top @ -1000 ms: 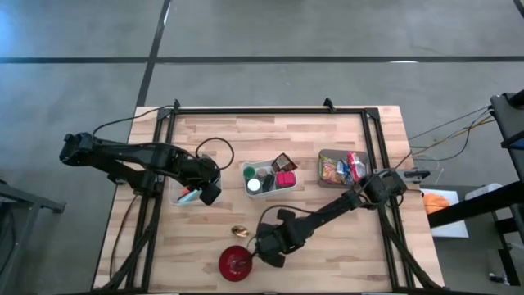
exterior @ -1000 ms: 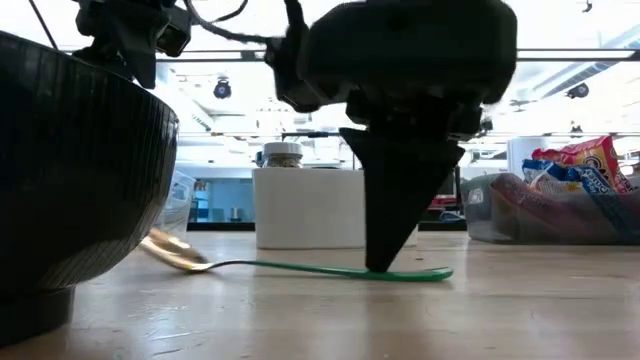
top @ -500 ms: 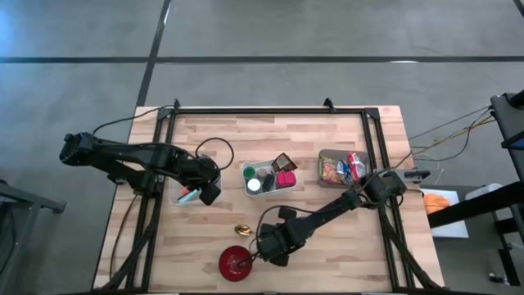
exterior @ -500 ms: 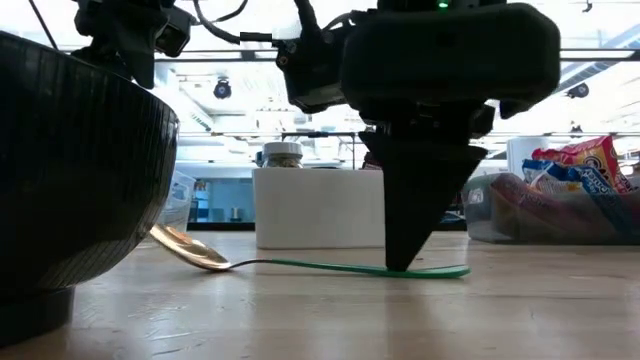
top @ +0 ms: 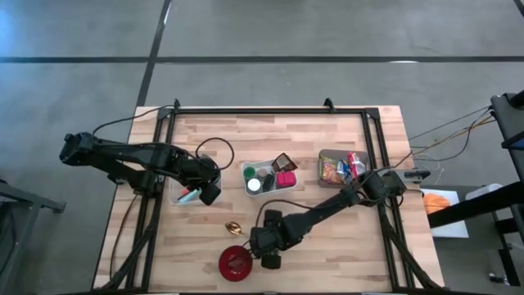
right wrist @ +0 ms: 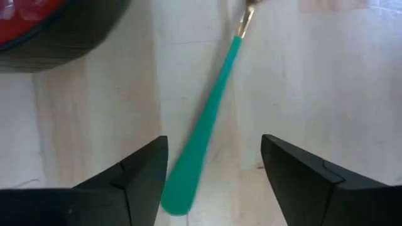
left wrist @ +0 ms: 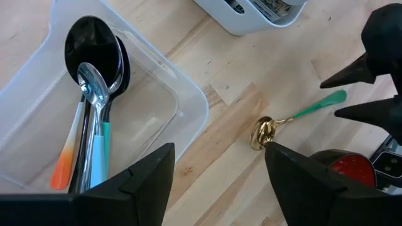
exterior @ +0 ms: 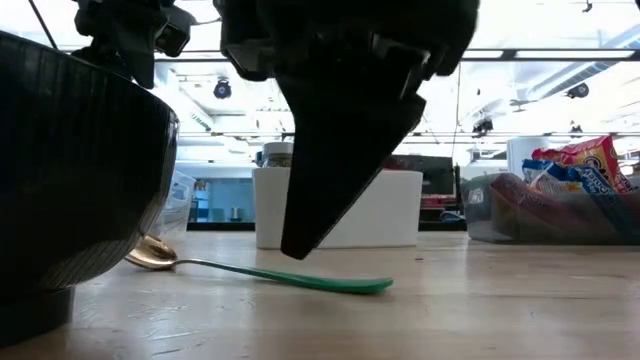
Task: Pick & Place Food Item
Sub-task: Put the green spoon into the transparent bin
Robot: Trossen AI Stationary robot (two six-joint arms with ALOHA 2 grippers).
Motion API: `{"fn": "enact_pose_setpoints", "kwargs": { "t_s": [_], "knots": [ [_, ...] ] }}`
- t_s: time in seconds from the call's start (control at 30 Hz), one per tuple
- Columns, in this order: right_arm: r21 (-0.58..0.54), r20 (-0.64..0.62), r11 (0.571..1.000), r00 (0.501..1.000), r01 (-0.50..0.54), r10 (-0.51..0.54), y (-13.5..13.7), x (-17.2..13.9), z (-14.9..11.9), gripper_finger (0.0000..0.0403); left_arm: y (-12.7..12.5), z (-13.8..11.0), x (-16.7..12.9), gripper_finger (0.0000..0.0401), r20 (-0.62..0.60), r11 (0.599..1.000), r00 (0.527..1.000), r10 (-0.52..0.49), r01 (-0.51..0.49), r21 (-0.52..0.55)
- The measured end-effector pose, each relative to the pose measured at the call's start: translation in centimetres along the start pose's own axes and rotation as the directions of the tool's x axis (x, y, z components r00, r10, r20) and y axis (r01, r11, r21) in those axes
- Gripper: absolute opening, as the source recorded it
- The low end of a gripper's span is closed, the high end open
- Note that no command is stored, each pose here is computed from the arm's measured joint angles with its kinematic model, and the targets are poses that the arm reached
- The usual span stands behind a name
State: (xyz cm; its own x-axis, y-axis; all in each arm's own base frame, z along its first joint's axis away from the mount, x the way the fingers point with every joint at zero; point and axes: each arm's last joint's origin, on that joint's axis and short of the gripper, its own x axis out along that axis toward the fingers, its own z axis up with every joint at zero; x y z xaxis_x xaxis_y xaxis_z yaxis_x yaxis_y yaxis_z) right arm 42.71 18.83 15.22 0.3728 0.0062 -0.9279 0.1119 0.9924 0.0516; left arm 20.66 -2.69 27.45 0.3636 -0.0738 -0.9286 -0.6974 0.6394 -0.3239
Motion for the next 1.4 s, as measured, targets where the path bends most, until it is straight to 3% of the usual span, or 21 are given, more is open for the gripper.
{"fn": "enact_pose_setpoints", "kwargs": {
  "t_s": [0.13, 0.37, 0.8, 0.97, 1.17, 1.4],
  "knots": [
    [0.007, 0.026, 0.999, 0.999, 0.034, -0.034, -0.6, 0.1, 0.4, 0.0254, 0.0, 0.0, 0.0, 0.025, -0.002, 1.0, 1.0, -0.002, 0.002, 0.017],
    [0.019, 0.122, 0.999, 0.992, -0.026, 0.023, -1.6, 0.4, 2.2, 0.0247, 0.0, 0.0, 0.0, 0.025, -0.002, 1.0, 1.0, -0.001, 0.001, 0.029],
    [-0.018, 0.121, 0.999, 0.992, -0.037, 0.039, -1.4, 3.1, 2.0, 0.0241, 0.0, 0.0, 0.0, 0.025, -0.006, 0.998, 1.0, -0.003, 0.004, 0.058],
    [-0.011, 0.114, 1.0, 0.994, 0.004, -0.003, -1.6, 3.3, 1.8, 0.0173, 0.0, 0.0, 0.0, 0.025, -0.011, 0.998, 1.0, -0.002, 0.003, 0.06],
    [-0.007, 0.076, 1.0, 0.997, 0.024, -0.024, -1.9, 3.3, 1.5, 0.0029, 0.1, -0.1, 0.0, 0.025, -0.019, 0.998, 1.0, -0.003, 0.004, 0.059],
    [0.018, 0.035, 0.999, 0.999, 0.04, -0.04, -2.1, 3.2, 1.1, 0.0011, 0.1, -0.2, -0.2, 0.025, -0.02, 0.998, 1.0, -0.015, 0.016, 0.059]
  ]
}}
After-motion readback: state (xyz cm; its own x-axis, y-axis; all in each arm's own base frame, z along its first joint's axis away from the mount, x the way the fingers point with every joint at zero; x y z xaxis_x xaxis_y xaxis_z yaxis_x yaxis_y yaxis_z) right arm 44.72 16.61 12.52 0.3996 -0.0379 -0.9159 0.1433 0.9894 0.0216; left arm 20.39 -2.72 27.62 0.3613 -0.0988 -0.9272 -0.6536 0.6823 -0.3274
